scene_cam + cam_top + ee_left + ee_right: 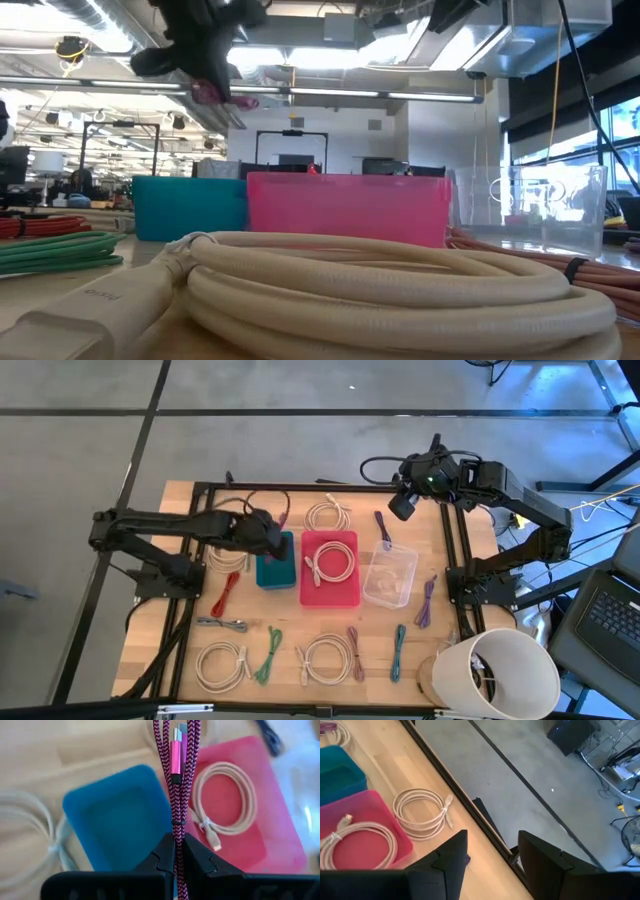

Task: Pick & Place USB Port
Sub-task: Put the pink and black charger cable into the blue bin

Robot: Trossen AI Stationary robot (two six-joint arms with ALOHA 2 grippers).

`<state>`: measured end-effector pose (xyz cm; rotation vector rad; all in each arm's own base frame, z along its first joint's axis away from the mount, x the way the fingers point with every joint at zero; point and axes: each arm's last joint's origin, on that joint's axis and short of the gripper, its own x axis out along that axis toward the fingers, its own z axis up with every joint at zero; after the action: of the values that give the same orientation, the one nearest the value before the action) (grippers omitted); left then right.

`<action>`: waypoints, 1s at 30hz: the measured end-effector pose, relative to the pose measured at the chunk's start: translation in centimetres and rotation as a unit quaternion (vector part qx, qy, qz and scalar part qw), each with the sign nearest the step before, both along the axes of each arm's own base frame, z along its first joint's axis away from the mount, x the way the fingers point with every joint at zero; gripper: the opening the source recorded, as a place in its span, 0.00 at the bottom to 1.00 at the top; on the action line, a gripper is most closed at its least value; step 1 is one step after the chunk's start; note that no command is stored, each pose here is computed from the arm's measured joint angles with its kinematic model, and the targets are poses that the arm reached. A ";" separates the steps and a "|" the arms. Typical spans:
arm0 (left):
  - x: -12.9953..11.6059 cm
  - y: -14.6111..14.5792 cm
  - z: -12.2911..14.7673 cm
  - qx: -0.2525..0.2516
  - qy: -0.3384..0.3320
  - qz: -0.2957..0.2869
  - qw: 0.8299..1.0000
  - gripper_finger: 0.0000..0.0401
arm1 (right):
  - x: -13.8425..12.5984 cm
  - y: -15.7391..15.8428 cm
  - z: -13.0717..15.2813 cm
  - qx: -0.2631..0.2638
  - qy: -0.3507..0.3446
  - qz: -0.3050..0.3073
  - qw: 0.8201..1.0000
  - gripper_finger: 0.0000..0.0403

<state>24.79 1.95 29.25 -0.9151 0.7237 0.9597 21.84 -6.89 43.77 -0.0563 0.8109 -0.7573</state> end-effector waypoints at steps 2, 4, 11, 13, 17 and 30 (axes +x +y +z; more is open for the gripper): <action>0.5 -0.4 -0.8 -0.013 -0.002 0.040 0.999 0.02 | 0.0 0.0 0.0 -0.006 0.008 0.008 1.000 0.44; 1.1 -0.7 -1.5 -0.023 -0.005 0.074 0.997 0.02 | 0.0 0.0 0.0 -0.012 0.017 0.017 1.000 0.44; 2.6 -0.8 -3.8 -0.046 0.016 0.133 0.990 0.02 | 0.0 0.0 0.0 -0.026 0.037 0.037 0.998 0.44; 3.0 -0.8 -4.4 -0.059 0.021 0.149 0.987 0.02 | 0.0 0.0 0.0 -0.030 0.044 0.043 0.998 0.44; 3.7 -0.8 -5.7 -0.081 0.042 0.162 0.983 0.02 | 0.0 0.0 0.0 -0.037 0.053 0.053 0.996 0.44; 5.9 0.4 -9.1 -0.097 0.072 0.144 0.982 0.02 | 0.0 0.0 0.0 -0.042 0.064 0.061 0.995 0.44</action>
<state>30.72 2.31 20.19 -1.1519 0.8325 1.2360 21.79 -6.89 43.72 -0.2303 0.8891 -0.6762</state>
